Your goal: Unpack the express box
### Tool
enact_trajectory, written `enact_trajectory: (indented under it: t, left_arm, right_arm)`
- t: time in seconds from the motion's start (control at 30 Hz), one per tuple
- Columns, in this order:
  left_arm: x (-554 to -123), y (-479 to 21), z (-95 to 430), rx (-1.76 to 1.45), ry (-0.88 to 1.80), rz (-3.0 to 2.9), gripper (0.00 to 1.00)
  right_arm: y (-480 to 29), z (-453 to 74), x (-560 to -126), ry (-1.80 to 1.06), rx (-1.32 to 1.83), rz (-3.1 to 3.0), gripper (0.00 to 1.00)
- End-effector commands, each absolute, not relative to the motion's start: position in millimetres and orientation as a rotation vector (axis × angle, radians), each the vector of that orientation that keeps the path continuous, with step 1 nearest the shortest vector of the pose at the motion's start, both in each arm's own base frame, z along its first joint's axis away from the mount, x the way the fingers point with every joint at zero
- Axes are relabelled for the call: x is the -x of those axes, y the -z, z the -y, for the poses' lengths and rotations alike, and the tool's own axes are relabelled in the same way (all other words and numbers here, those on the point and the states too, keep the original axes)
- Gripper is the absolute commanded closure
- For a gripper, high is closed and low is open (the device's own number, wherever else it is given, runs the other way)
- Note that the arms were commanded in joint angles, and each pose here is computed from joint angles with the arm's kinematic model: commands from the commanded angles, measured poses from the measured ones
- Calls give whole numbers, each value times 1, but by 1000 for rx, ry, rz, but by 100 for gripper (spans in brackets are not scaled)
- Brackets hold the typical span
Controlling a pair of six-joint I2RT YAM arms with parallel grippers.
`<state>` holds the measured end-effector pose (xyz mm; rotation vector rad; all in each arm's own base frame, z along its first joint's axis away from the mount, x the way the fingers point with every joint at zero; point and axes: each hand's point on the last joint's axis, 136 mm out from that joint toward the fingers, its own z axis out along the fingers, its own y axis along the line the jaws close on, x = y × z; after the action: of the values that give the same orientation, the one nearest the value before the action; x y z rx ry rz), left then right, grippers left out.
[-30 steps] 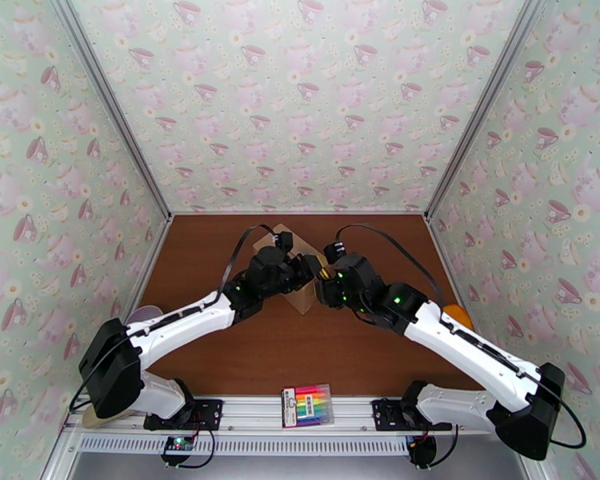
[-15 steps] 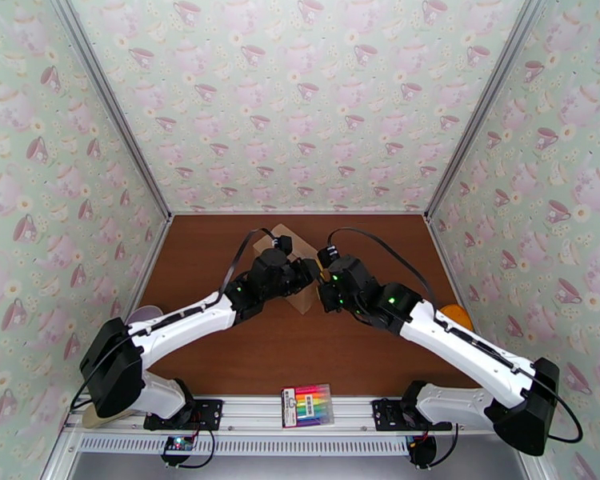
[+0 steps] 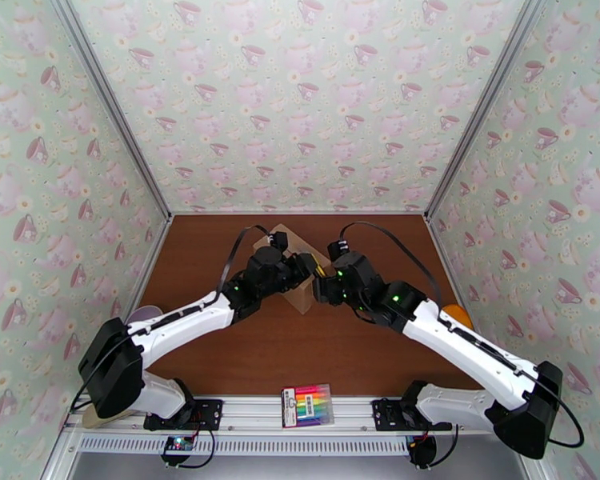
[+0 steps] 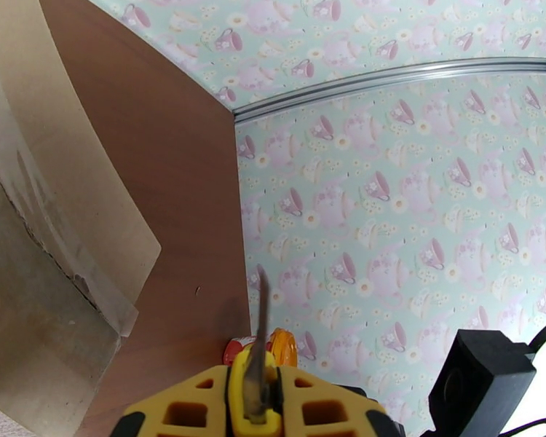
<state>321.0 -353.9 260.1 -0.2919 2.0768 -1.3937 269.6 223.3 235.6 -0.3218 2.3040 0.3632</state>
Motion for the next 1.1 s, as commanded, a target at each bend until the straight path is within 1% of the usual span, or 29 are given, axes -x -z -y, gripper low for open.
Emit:
enact_trajectory:
  t: [0.0,0.13,0.17,0.3,0.47,0.5,0.53,0.6,0.67,0.93,1.07]
  left_arm:
    - [-319,-284,351,275,1462,-1993,100]
    - [-319,-294,353,267,1502,-1953,100]
    - [-317,-282,352,272,1496,-1974,100]
    - [-316,-286,354,259,1525,-1953,100]
    - [-316,-284,349,267,1520,-1947,100]
    - [-317,-283,348,268,1519,-1946,100]
    - [-317,-283,347,270,1521,-1941,100]
    - [-318,-284,344,274,1522,-1931,100]
    - [-319,-287,342,266,1533,-1919,100]
    - [-319,-298,344,197,1604,-1890,100]
    - [-315,-302,349,153,1642,-1889,100]
  right_arm:
    - [-246,-224,-275,-389,273,-2271,29]
    - [-246,-231,-277,-415,284,-2267,32]
    - [-247,-233,-278,-419,286,-2265,32]
    - [-248,-240,-279,-455,297,-2261,31]
    - [-253,-238,-278,-473,288,-2245,45]
    - [-254,-238,-277,-478,289,-2242,45]
    - [-256,-238,-276,-488,293,-2236,42]
    - [-256,-238,-274,-498,305,-2238,34]
    - [-254,-237,-271,-503,311,-2245,30]
    - [-262,-235,-268,-594,317,-2225,30]
    - [-260,-237,-271,-585,336,-2236,31]
